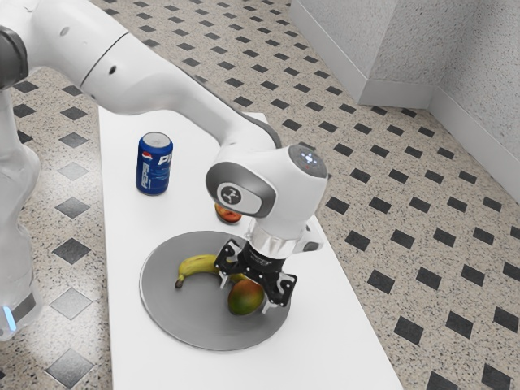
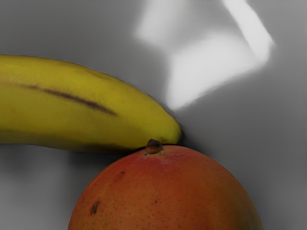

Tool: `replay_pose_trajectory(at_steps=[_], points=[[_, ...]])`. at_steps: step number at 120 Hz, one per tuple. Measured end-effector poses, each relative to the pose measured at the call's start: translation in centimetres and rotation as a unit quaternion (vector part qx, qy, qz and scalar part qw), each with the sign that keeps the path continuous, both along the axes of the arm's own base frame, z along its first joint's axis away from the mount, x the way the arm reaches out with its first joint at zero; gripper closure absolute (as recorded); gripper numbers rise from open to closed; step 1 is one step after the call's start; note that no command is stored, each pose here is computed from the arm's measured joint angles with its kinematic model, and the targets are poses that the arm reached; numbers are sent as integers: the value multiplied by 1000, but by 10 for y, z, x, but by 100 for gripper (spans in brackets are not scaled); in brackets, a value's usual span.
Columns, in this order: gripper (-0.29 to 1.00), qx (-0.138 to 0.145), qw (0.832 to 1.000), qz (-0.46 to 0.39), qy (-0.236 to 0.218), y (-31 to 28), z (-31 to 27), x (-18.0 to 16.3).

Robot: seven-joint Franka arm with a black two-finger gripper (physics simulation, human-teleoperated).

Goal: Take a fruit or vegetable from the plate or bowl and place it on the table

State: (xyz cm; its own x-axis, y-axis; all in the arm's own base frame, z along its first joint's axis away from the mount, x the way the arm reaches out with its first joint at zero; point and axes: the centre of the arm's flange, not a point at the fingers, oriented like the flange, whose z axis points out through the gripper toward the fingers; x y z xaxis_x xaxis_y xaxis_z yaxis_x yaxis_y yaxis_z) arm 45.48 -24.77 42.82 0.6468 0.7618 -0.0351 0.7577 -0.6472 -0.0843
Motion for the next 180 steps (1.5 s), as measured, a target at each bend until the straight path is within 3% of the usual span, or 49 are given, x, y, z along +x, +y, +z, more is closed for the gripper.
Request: replay_pose_trajectory(at_steps=[33,55,73,86,98,119,142,150,162,171,180], points=[[8,1,1000,0,1,1,-6,-2],[46,1,1000,0,-3,2,-4,-3],[40,-3,1000,-14,-19,-19,29,-12],[40,-32,994,-89,-49,-110,90,-32],[40,-55,986,-156,-34,-189,103,-57],[40,-71,991,-117,-3,-182,89,32],[40,-55,990,-127,16,-191,73,37],[24,-55,990,-124,26,-192,50,42],[12,-60,991,-121,23,-191,43,46],[7,-61,989,-134,-3,-195,77,38],[4,-51,974,-205,-79,-229,171,-12]])
